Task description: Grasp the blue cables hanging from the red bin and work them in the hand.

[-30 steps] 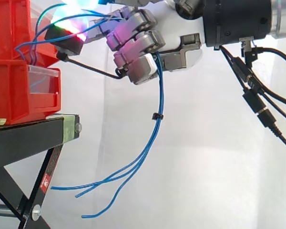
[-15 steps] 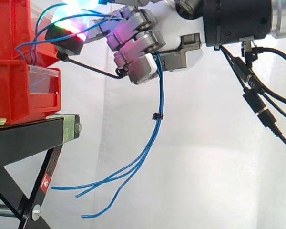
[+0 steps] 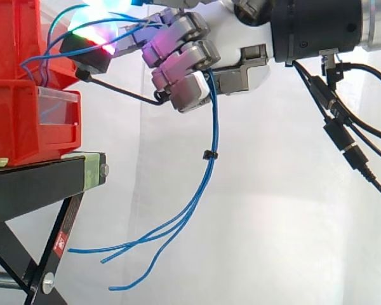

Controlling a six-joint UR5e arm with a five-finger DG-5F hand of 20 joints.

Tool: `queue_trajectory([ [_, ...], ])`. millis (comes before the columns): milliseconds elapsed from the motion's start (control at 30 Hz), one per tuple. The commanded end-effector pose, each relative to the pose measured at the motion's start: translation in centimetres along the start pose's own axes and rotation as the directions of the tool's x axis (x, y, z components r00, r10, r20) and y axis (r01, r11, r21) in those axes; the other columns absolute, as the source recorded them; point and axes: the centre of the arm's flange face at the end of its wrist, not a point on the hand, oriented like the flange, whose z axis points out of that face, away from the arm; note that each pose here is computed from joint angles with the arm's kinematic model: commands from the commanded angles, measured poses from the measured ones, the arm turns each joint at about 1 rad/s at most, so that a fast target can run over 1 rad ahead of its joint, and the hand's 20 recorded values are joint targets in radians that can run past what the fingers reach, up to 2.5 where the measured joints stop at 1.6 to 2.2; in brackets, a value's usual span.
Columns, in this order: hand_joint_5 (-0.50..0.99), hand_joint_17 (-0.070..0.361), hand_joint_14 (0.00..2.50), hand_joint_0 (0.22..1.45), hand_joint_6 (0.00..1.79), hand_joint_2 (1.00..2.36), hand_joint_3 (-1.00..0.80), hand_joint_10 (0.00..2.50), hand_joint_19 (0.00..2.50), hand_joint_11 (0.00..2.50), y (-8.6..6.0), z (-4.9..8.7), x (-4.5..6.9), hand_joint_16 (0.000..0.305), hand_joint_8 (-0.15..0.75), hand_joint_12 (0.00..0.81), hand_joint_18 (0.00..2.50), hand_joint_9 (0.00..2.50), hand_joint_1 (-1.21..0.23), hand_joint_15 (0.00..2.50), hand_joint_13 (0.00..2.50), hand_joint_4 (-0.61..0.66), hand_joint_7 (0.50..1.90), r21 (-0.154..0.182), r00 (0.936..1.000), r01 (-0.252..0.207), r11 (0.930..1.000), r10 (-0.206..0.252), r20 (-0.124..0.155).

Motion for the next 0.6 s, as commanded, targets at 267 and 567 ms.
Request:
queue_trajectory([
  [267,0.14,0.158,2.50,0.91,0.98,1.02,-0.29,2.50,0.59,2.50,-0.03,0.00,-0.06,0.210,0.649,0.730,2.50,1.84,-0.66,2.00,2.10,0.18,1.19,0.002,1.0000,0.000,1.0000,0.000,0.002],
  [567,0.14,0.158,2.50,0.92,0.98,1.02,-0.29,2.50,0.59,2.50,-0.10,-0.02,-0.06,0.210,0.649,0.730,2.50,1.84,-0.66,2.00,2.10,0.18,1.20,0.003,1.0000,0.001,1.0000,-0.001,0.002],
])
